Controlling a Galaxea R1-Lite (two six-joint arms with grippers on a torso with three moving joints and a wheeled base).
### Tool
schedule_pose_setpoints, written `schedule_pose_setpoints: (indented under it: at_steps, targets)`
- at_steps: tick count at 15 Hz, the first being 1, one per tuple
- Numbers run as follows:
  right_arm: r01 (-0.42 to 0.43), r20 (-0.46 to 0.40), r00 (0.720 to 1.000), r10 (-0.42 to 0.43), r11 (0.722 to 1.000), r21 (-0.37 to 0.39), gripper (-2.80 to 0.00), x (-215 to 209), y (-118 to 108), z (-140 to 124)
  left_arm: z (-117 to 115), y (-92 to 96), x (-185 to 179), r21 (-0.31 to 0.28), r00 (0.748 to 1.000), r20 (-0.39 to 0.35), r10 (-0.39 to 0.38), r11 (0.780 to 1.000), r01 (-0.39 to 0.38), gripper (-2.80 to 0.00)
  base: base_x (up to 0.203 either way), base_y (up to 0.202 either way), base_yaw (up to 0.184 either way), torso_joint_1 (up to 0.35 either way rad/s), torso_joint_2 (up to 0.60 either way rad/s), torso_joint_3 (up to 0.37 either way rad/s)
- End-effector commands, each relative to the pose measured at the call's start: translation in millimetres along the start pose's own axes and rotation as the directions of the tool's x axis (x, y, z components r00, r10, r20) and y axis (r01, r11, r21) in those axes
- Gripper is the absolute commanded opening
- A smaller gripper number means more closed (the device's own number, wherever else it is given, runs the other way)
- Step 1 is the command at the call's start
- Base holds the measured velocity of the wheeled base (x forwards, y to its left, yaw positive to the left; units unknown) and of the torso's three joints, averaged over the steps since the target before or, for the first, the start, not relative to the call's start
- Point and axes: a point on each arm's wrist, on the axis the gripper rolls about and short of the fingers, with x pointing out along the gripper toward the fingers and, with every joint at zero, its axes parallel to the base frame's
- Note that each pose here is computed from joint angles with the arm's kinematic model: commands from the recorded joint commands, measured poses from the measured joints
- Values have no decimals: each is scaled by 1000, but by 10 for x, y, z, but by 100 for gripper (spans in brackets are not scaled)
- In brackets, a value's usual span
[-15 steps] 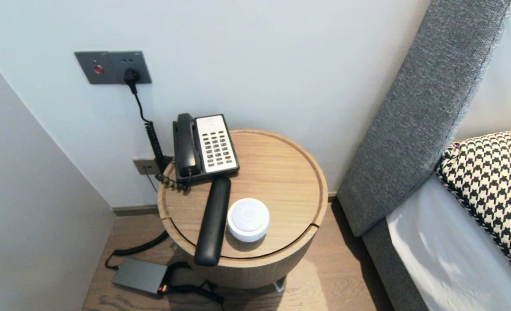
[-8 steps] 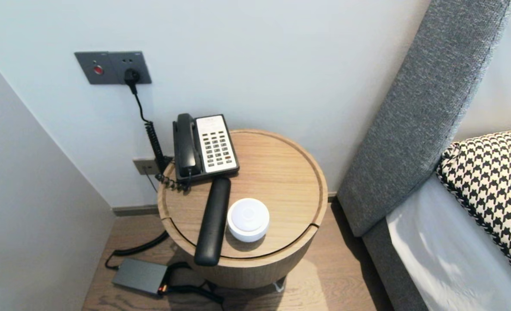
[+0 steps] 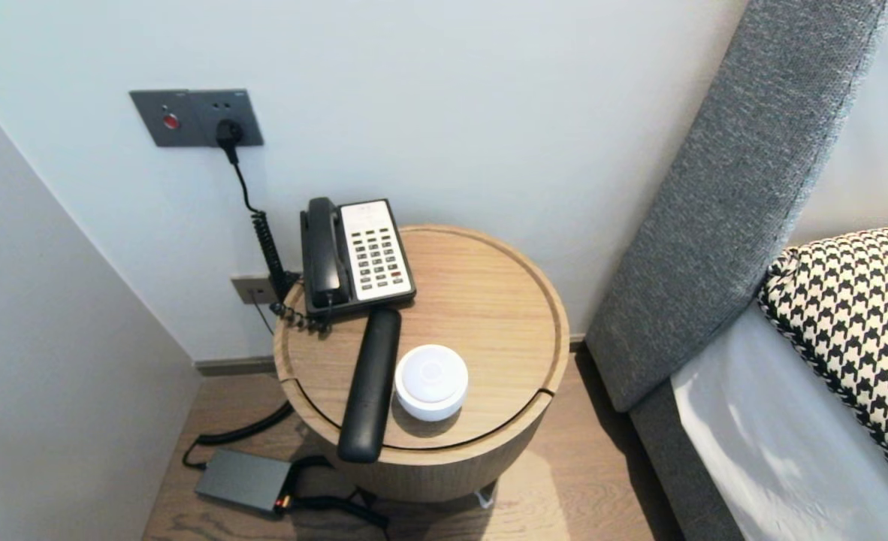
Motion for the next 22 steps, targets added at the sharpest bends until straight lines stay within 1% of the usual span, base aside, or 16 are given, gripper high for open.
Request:
schedule_pose_setpoints:
  at_steps: [1, 4, 7, 10, 13, 14, 15, 17, 21, 22]
  targets:
    - [1, -24, 1000, -1, 1000, -1, -280, 16, -1, -68, -31, 0, -53, 2, 998, 66, 26, 1000, -26, -280, 0, 0, 0, 0, 0, 0]
    - [1, -24, 1000, -1, 1000, 0, -280, 16, -1, -68, -50, 1, -82, 2, 994, 105, 31, 1000, -31, -280, 0, 0, 0, 0, 0, 0]
    - [1, -24, 1000, -1, 1000, -1, -280, 16, -1, -68, -89, 5, -137, -5, 982, 189, 28, 1000, -28, -280, 0, 0, 0, 0, 0, 0]
    - [1, -24, 1000, -1, 1000, 0, -280, 16, -1, -68, -115, 7, -175, -9, 964, 267, 20, 1000, -19, -280, 0, 0, 0, 0, 0, 0]
    - [1, -24, 1000, -1, 1000, -1, -280, 16, -1, -68, -112, 7, -171, -10, 960, 280, 17, 1000, -15, -280, 0, 0, 0, 0, 0, 0]
    - [1, -24, 1000, -1, 1000, -1, -280, 16, -1, -68, -108, 4, -162, -8, 955, 296, 8, 1000, -6, -280, 0, 0, 0, 0, 0, 0]
    - [1, -24, 1000, -1, 1000, -1, -280, 16, -1, -68, -94, -2, -143, -2, 940, 342, -14, 1000, 15, -280, 0, 0, 0, 0, 0, 0]
    - [1, -24, 1000, -1, 1000, 1, -280, 16, -1, -68, -91, -7, -111, 19, 916, 400, -35, 999, 30, -280, 0, 0, 0, 0, 0, 0]
    - [1, -24, 1000, -1, 1000, -1, -280, 16, -1, -68, -103, -8, -101, 24, 916, 398, -44, 999, 37, -280, 0, 0, 0, 0, 0, 0]
    - [1, -24, 1000, -1, 1000, -1, -280, 16, -1, -68, -106, -8, -100, 49, 917, 396, -43, 998, 25, -280, 0, 0, 0, 0, 0, 0]
